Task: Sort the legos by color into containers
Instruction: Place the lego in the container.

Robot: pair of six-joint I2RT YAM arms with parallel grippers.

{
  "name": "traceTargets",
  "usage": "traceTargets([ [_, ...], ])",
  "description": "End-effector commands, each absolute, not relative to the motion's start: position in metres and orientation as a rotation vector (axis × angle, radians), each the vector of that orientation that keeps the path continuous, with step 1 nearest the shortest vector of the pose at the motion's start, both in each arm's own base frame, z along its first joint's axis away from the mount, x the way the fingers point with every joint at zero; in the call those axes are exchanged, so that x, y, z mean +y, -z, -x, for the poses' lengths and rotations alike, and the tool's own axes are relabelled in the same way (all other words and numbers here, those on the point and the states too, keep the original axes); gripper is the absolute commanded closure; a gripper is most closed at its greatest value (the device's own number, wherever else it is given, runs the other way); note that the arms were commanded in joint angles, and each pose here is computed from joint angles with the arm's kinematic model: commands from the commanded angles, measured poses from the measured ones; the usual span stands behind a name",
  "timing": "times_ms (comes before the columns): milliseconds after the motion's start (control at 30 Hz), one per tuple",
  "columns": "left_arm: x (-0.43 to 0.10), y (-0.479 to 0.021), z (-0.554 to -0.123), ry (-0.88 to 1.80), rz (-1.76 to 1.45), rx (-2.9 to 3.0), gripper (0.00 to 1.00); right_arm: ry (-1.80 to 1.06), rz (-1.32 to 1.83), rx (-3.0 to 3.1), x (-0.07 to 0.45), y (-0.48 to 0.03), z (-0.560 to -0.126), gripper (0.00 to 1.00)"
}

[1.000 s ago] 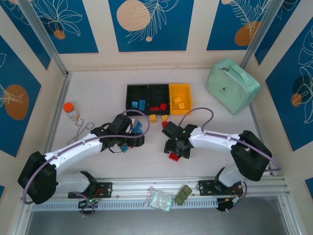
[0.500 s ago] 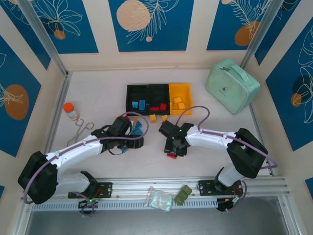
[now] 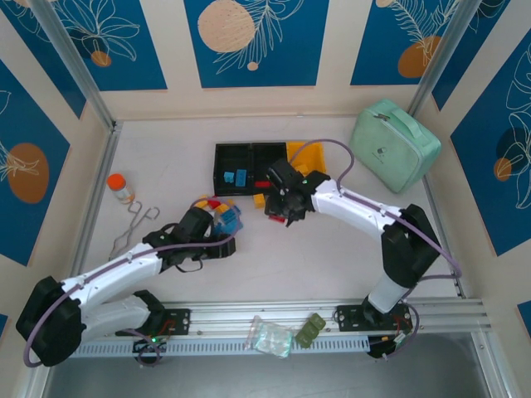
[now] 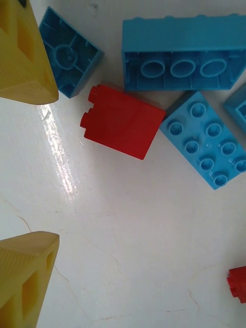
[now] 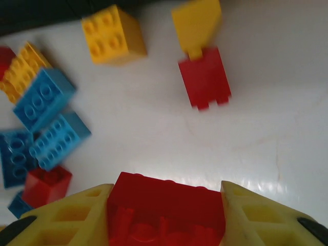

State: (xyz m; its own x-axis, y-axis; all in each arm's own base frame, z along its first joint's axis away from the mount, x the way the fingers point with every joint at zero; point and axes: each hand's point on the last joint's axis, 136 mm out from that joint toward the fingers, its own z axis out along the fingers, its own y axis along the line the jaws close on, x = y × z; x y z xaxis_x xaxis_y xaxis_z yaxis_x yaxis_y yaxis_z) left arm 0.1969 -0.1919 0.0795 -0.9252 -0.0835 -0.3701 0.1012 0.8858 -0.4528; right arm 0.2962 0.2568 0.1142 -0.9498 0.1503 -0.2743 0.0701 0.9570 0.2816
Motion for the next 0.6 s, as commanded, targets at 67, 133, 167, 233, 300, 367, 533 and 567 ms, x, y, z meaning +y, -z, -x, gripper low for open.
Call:
traceTargets([
  [67, -0.181, -0.079, -0.192, 0.646, 0.045, 2.663, 0.34, -0.409, -0.092, 2.807, 0.265, -0.120, -0.335, 0.58],
  [133, -0.178, -0.080, -0.191, 0.648, 0.057, 2.658, 0.34, -0.409, -0.085, 2.803, 0.270, -0.121, -0.349, 0.58],
  [167, -0.178, -0.081, -0.190, 0.653, 0.059, 2.653, 0.34, -0.410, -0.082, 2.803, 0.272, -0.120, -0.355, 0.58],
  [233, -0.176, -0.082, -0.189, 0.660, 0.068, 2.642, 0.34, -0.411, -0.083, 2.805, 0.276, -0.119, -0.369, 0.58],
  [300, -0.175, -0.083, -0.188, 0.660, 0.077, 2.638, 0.34, -0.412, -0.083, 2.812, 0.280, -0.117, -0.380, 0.57],
  [367, -0.173, -0.083, -0.187, 0.657, 0.080, 2.637, 0.34, -0.400, -0.092, 2.811, 0.281, -0.112, -0.393, 0.57],
  [533, -0.172, -0.082, -0.185, 0.659, 0.094, 2.641, 0.34, -0.382, -0.126, 2.820, 0.282, -0.102, -0.423, 0.57],
  [567, -0.171, -0.082, -0.185, 0.659, 0.095, 2.642, 0.34, -0.378, -0.129, 2.818, 0.283, -0.102, -0.428, 0.57],
])
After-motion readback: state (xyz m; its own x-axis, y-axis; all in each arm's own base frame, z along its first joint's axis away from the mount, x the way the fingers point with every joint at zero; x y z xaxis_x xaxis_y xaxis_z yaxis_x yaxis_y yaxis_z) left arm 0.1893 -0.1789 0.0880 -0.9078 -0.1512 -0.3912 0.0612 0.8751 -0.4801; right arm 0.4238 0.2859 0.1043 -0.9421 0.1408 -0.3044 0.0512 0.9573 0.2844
